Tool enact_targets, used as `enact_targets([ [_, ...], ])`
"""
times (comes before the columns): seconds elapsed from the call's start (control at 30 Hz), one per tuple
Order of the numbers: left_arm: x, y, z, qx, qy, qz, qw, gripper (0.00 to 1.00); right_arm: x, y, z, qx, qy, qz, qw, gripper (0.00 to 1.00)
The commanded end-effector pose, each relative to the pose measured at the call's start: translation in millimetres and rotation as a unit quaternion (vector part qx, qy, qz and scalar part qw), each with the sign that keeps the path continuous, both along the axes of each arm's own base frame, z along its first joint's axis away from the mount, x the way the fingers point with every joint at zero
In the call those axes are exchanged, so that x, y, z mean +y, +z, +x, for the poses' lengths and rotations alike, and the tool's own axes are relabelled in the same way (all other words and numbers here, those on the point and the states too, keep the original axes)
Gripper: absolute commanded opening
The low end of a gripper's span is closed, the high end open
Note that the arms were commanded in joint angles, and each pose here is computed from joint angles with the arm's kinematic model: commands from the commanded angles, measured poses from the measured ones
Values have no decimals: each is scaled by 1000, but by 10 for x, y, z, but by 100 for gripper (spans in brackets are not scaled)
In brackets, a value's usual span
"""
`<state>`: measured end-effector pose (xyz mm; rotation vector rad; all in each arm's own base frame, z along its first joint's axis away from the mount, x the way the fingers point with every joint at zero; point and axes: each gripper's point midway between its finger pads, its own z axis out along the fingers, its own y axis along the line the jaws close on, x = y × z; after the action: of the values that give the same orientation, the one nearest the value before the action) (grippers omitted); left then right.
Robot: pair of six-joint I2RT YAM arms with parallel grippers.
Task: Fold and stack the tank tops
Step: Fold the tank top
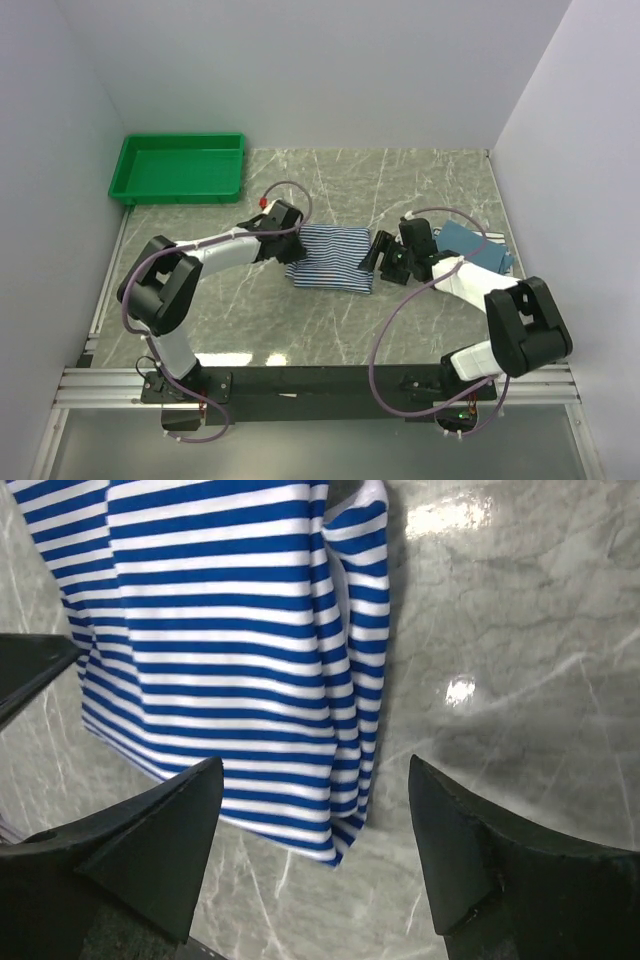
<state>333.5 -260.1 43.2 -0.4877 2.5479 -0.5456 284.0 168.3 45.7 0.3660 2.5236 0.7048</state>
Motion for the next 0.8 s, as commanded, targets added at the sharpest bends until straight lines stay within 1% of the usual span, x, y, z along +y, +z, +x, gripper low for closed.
enact_targets([
  [0.0, -407, 460, -2, -59, -88, -16, 994, 27, 72, 74, 203, -44, 11, 31, 998, 81],
  [0.07, -629, 353, -128, -51, -134, -9, 990, 26, 86, -3, 233, -40, 12, 33, 999, 81],
  [0.1, -713, 270, -135, -47, -147, 0, 988, 24, 98, -5, 271, -45, 13, 36, 998, 82],
  [0.13, -774, 228, -172, -43, -156, 3, 987, 24, 106, -73, 269, -35, 14, 35, 999, 82],
  [0.17, -904, 223, -258, -40, -177, -3, 983, 24, 115, -87, 287, -37, 13, 36, 999, 81],
  [0.27, -1034, 41, -403, -27, -202, 14, 979, 23, 101, -169, 312, -35, 7, 36, 999, 82],
  [0.3, -1005, -56, -380, -28, -195, 35, 980, 22, 103, -183, 311, -33, 7, 37, 999, 82],
  [0.33, -986, -131, -438, -16, -198, 49, 979, 22, 118, -229, 300, -26, 10, 39, 999, 82],
  [0.4, -950, -278, -461, 0, -195, 67, 978, 19, 138, -258, 302, -23, 13, 42, 999, 81],
  [0.5, -910, -352, -499, 6, -193, 69, 979, 18, 143, -323, 279, -14, 12, 44, 999, 79],
  [0.6, -917, -356, -510, 5, -195, 62, 979, 18, 157, -398, 252, -2, 17, 43, 999, 74],
  [0.7, -926, -345, -509, 3, -198, 63, 978, 18, 165, -440, 236, 5, 24, 34, 999, 65],
  [0.73, -936, -333, -503, 1, -199, 61, 978, 18, 187, -462, 214, 10, 29, 31, 999, 59],
  [0.77, -936, -331, -517, 1, -201, 58, 978, 18, 204, -457, 212, 9, 34, 30, 999, 57],
])
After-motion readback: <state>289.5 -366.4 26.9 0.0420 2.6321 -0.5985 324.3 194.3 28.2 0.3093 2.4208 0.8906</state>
